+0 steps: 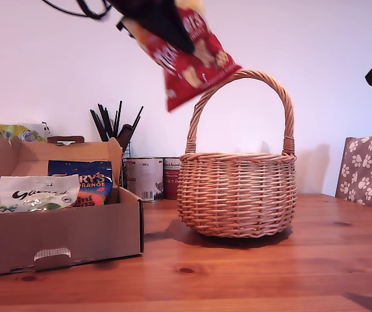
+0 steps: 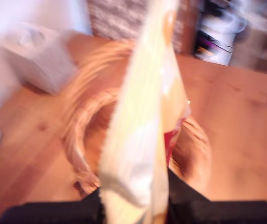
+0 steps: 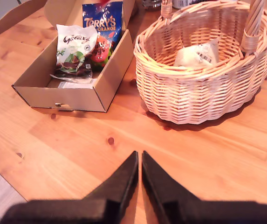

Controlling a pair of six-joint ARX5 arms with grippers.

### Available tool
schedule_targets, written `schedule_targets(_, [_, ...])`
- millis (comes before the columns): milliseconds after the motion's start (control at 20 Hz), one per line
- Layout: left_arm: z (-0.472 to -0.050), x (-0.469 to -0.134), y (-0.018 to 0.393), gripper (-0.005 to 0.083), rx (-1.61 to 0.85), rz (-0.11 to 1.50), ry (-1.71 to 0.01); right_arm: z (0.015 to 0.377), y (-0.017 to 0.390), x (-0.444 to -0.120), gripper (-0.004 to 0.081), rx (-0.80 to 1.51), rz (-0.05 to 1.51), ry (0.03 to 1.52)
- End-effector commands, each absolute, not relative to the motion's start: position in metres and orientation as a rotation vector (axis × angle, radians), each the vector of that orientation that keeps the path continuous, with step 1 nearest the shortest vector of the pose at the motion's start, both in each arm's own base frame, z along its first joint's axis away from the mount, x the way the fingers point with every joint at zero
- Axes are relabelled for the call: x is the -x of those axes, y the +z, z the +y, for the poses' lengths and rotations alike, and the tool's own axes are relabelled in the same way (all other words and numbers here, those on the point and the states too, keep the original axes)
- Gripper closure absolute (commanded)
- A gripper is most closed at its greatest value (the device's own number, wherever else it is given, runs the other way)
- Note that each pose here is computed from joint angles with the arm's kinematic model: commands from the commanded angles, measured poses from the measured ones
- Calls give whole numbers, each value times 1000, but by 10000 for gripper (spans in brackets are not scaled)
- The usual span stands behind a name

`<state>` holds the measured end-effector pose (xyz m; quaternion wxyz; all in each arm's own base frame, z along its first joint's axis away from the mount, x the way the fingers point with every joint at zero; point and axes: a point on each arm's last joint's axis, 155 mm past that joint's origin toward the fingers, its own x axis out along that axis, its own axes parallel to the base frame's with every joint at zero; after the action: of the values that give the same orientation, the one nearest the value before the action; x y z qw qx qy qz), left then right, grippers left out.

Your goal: Move the bags of Easter eggs from the cardboard box on the left into the woven basket on the right side.

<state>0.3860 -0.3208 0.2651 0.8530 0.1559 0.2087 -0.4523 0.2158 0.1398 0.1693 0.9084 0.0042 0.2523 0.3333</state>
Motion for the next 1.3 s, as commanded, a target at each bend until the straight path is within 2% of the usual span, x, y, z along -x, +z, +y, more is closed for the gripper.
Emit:
schedule_targets(0, [-329, -393, 258, 793, -297, 391, -921, 142, 174, -216, 783, -4, 504, 698])
schedule_targets(250, [-350, -400, 257, 793, -229, 195, -885, 142, 174, -216, 783, -4, 504, 697])
schedule_targets(400, [-356, -405, 263, 793, -217, 144, -885, 142, 174, -216, 783, -4, 504, 697])
schedule_targets(1250, [-375, -451, 197, 793, -301, 90, -759, 141, 174, -217, 783, -2, 503, 693])
